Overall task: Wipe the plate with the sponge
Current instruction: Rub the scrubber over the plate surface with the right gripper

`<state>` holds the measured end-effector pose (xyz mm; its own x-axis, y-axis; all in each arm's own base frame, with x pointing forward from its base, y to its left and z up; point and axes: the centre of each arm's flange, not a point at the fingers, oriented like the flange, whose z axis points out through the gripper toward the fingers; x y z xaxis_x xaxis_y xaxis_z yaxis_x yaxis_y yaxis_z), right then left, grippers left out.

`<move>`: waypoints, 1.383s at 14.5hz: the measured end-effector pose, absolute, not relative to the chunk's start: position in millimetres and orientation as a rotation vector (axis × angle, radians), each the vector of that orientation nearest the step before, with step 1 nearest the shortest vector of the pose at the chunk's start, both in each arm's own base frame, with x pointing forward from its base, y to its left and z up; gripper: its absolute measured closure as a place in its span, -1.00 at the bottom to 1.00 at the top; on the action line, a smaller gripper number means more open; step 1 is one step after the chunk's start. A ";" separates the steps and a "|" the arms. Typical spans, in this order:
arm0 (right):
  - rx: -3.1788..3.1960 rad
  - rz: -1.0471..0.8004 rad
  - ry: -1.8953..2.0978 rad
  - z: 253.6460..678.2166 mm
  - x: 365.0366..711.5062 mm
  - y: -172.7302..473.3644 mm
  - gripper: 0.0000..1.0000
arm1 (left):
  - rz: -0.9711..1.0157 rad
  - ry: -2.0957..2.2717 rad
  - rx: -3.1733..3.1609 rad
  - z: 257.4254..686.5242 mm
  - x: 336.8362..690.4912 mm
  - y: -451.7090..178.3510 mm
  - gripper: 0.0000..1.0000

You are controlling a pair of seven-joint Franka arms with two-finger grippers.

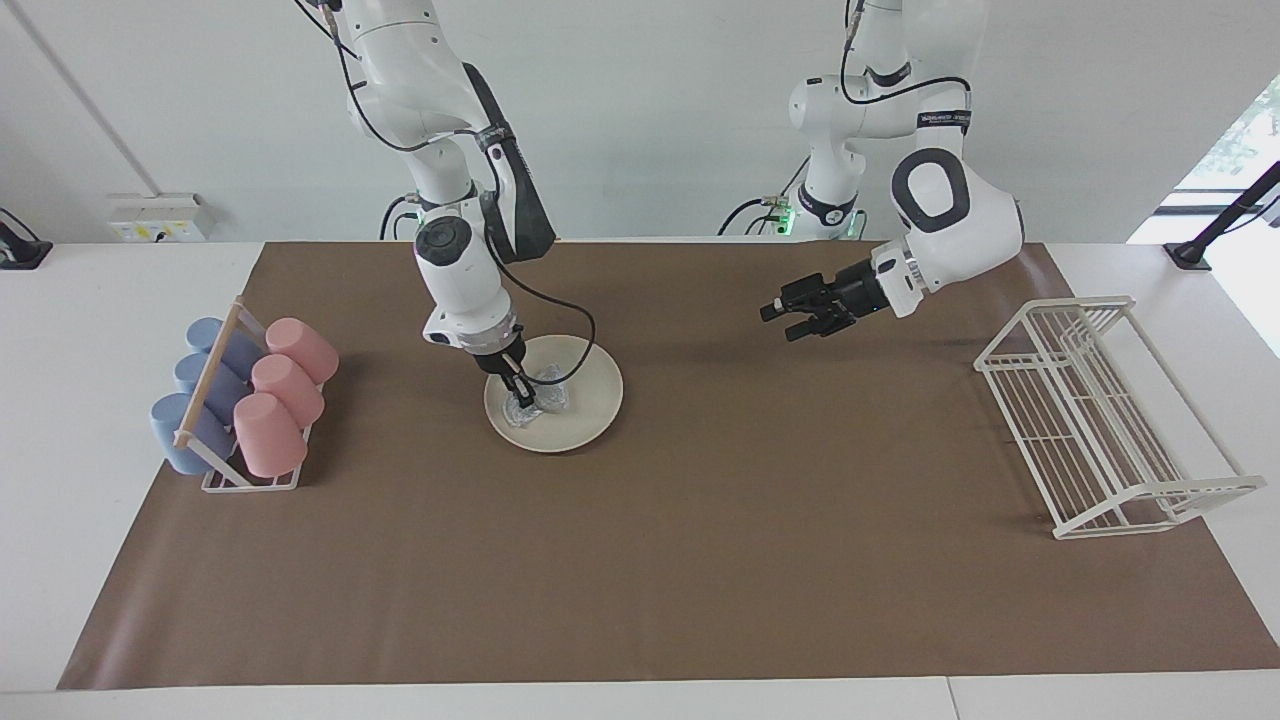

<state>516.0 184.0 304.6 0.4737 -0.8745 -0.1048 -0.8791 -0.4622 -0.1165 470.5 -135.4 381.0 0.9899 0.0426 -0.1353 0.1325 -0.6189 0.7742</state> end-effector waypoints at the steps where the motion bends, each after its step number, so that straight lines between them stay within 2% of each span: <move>1: -2.536 0.051 1.575 305.4 510.8 198.4 0.90 | -0.135 0.131 2.248 383.9 472.1 -135.8 -1.00; 4: -2.462 0.043 1.641 306.8 490.5 248.5 0.90 | -0.150 0.173 2.258 393.1 476.7 -139.0 -1.00; 6: -2.454 0.042 1.648 306.0 487.8 252.7 0.90 | -0.162 0.212 2.256 398.7 479.5 -141.3 -1.00; 9: -2.494 0.028 1.585 306.0 493.3 241.7 0.90 | -0.169 0.228 2.255 399.7 479.8 -142.2 -1.00; 15: -2.607 -0.030 1.401 304.1 523.6 161.6 0.90 | -0.166 0.228 2.254 401.5 480.9 -142.3 -1.00; 20: -2.614 -0.025 1.389 303.5 520.5 169.3 0.90 | -0.162 0.226 2.256 402.9 481.7 -142.4 -1.00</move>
<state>520.5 169.3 303.5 0.5630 -0.8235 -0.0698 -0.8205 -0.5467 -0.1671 481.7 -142.4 402.9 0.9754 0.1076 -0.1924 0.2167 -0.6295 0.7462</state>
